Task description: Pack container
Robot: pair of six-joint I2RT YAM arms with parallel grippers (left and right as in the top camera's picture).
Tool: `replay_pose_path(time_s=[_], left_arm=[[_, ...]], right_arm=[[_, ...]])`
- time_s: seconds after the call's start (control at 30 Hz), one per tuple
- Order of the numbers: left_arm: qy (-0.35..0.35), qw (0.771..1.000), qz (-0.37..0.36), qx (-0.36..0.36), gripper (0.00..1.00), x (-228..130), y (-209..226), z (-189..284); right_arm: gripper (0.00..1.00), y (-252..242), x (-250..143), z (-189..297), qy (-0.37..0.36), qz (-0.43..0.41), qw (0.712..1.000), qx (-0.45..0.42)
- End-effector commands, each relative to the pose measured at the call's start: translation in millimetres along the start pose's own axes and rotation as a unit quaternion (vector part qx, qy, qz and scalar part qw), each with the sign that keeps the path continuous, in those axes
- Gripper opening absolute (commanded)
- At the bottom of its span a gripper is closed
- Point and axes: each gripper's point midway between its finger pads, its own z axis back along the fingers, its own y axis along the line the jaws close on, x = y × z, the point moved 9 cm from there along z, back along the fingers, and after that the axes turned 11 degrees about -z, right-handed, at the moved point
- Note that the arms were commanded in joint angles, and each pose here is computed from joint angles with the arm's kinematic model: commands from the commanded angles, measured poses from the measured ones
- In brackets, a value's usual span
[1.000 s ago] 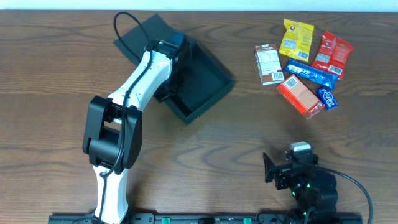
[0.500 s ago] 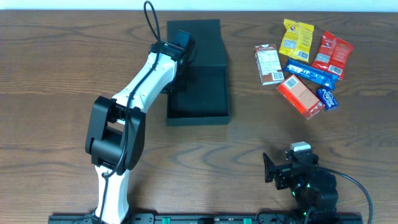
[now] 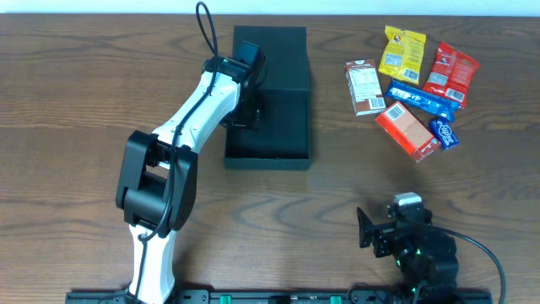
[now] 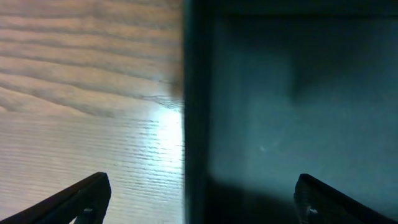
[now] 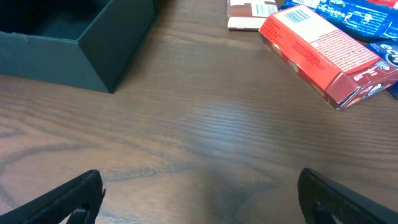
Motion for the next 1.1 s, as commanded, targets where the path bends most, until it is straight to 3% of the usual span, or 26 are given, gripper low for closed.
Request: replay_pose_path(time_s=[0.0, 0.43, 0.77, 0.87, 1.0, 1.07], left_arm=[[-0.009, 0.999, 0.011, -0.040, 0.95, 8, -6, 9], [-0.121, 0.990, 0.016, -0.065, 0.95, 24, 9, 120], [-0.158, 0.985, 0.038, -0.064, 0.95, 19, 36, 149], [-0.158, 0.985, 0.038, -0.064, 0.95, 19, 36, 149], [-0.163, 0.984, 0.033, -0.064, 0.95, 20, 36, 150], [-0.165, 0.984, 0.034, -0.065, 0.95, 21, 36, 150]], right_arm=[[0.99, 0, -2, -1, 0.001, 0.008, 1.000, -0.002], [0.99, 0, -2, -1, 0.001, 0.008, 1.000, -0.002], [0.99, 2, 5, -1, -0.021, 0.005, 1.000, 0.010], [0.99, 12, 27, 2, -0.085, -0.077, 0.992, 0.059], [0.99, 18, 42, 7, -0.102, -0.325, 0.932, 0.123], [0.99, 19, 41, 6, -0.087, -0.387, 0.909, 0.129]])
